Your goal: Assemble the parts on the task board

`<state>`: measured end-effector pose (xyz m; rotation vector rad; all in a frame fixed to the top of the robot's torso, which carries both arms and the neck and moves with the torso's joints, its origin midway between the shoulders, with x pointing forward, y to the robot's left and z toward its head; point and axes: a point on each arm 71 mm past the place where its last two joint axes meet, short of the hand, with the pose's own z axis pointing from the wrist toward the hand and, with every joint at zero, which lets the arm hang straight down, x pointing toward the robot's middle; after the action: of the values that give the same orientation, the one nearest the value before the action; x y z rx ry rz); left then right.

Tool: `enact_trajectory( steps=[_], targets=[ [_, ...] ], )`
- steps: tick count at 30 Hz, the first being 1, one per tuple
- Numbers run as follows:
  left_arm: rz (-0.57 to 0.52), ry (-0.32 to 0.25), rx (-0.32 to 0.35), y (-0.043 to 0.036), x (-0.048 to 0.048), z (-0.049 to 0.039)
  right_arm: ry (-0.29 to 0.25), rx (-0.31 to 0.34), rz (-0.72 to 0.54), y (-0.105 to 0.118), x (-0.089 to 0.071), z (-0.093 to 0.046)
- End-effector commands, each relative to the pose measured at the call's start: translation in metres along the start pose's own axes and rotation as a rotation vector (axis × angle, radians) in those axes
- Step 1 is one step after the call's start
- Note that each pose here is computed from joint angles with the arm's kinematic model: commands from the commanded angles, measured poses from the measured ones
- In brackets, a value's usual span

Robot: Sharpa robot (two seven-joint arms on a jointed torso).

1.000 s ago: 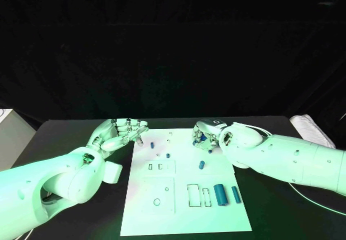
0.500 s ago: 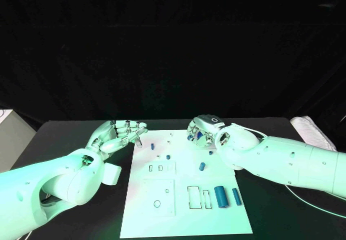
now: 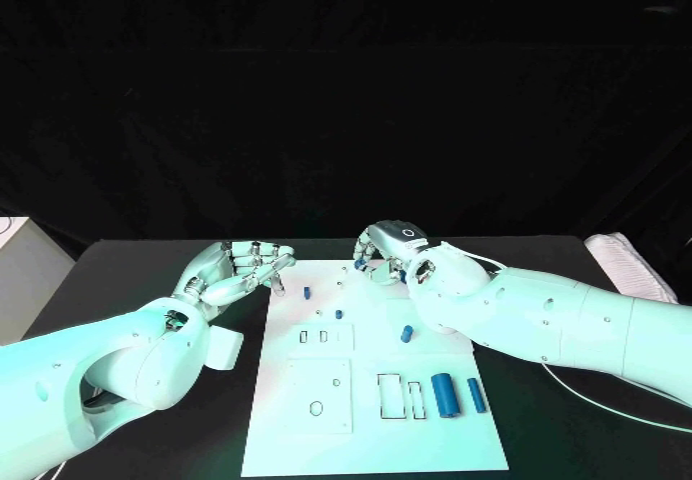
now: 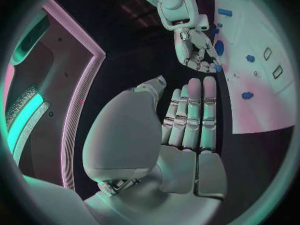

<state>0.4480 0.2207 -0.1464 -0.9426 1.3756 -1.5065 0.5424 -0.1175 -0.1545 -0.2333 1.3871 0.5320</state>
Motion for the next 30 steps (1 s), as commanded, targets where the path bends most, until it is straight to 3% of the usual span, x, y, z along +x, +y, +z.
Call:
enact_trajectory(
  steps=[1, 30],
  targets=[
    [-0.014, 0.015, 0.003, -0.0010, 0.0031, 0.0014, -0.015, 0.003, -0.004, 0.001, 0.001, 0.004],
    [-0.017, 0.021, 0.001, -0.0013, 0.0052, 0.0027, 0.043, 0.015, -0.011, 0.009, 0.013, 0.018]
  ],
)
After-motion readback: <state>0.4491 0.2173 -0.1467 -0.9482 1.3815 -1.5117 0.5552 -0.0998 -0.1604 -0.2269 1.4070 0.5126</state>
